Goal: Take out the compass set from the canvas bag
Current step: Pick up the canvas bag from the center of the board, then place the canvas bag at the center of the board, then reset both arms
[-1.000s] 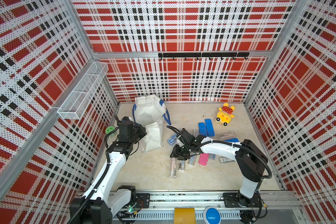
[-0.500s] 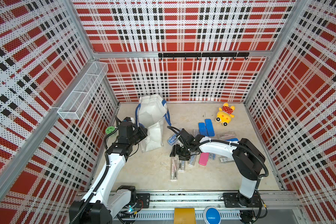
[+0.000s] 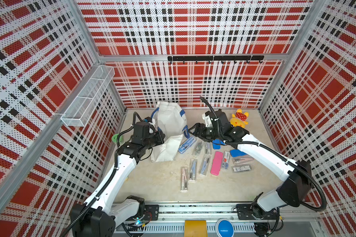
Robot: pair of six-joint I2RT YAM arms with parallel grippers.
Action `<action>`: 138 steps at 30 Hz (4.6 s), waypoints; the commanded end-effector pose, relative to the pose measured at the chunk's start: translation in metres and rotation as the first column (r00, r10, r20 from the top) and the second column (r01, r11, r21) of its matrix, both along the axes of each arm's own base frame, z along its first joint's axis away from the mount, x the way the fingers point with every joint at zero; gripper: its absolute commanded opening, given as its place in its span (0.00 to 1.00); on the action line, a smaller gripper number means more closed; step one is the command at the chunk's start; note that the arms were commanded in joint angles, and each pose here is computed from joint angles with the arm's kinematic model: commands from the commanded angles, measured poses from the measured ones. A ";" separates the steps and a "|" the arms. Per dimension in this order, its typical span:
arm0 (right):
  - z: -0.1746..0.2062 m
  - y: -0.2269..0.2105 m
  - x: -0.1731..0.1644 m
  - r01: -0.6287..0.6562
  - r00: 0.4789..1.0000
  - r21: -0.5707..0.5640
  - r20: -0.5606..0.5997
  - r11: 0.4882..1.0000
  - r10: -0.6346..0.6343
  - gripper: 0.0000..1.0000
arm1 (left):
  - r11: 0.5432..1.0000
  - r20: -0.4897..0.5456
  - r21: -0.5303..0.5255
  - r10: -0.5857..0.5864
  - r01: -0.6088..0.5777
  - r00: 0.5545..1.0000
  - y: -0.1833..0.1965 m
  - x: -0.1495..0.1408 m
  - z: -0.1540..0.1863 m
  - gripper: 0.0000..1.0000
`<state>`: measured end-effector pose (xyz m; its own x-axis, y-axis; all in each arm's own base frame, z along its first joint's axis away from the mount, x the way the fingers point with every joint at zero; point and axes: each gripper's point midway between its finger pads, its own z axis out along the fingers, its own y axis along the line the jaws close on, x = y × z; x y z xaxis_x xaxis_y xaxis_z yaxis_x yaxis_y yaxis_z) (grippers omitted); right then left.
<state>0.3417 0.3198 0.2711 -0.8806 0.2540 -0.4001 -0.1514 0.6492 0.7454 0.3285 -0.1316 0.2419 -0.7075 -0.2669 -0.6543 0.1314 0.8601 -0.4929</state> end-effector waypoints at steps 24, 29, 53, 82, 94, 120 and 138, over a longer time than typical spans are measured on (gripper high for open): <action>-0.034 -0.056 0.028 0.086 0.994 -0.059 -0.061 0.995 -0.089 0.59 | 0.988 0.060 0.125 -0.104 0.096 0.993 -0.008 -0.029 0.019 0.00; -0.060 -0.049 0.032 0.065 0.991 -0.040 -0.110 0.997 -0.069 0.57 | 0.988 0.054 0.125 -0.101 0.094 0.993 -0.007 -0.031 0.019 0.00; -0.016 0.031 -0.009 -0.190 0.963 0.028 0.201 0.981 0.180 0.00 | 0.889 0.319 0.417 0.052 -0.189 0.946 0.019 0.011 0.089 0.00; 0.014 0.036 0.054 -0.164 0.972 0.135 0.190 0.977 0.137 0.00 | 0.984 0.188 0.019 0.171 -0.178 0.967 0.019 0.074 0.063 0.00; 0.008 0.050 0.103 -0.111 0.994 0.271 0.032 0.956 0.106 0.04 | 0.995 -0.087 0.035 0.101 -0.098 0.991 -0.008 0.114 -0.002 0.02; 0.066 -0.178 0.069 0.307 0.925 -0.369 0.333 0.877 -0.184 1.00 | 0.899 0.427 0.112 0.342 -0.424 0.837 0.094 -0.009 0.126 1.00; 0.010 -0.317 -0.015 0.723 0.655 -0.331 0.608 0.607 -0.449 1.00 | 0.716 0.558 0.272 0.427 -0.643 0.712 0.165 -0.087 0.043 1.00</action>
<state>0.3215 0.0200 0.2849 -0.3406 0.2977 -0.8918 0.1341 0.9542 0.2673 0.2438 0.0201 0.2964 -0.1321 -0.1887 -0.9731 -0.2512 0.9560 -0.1513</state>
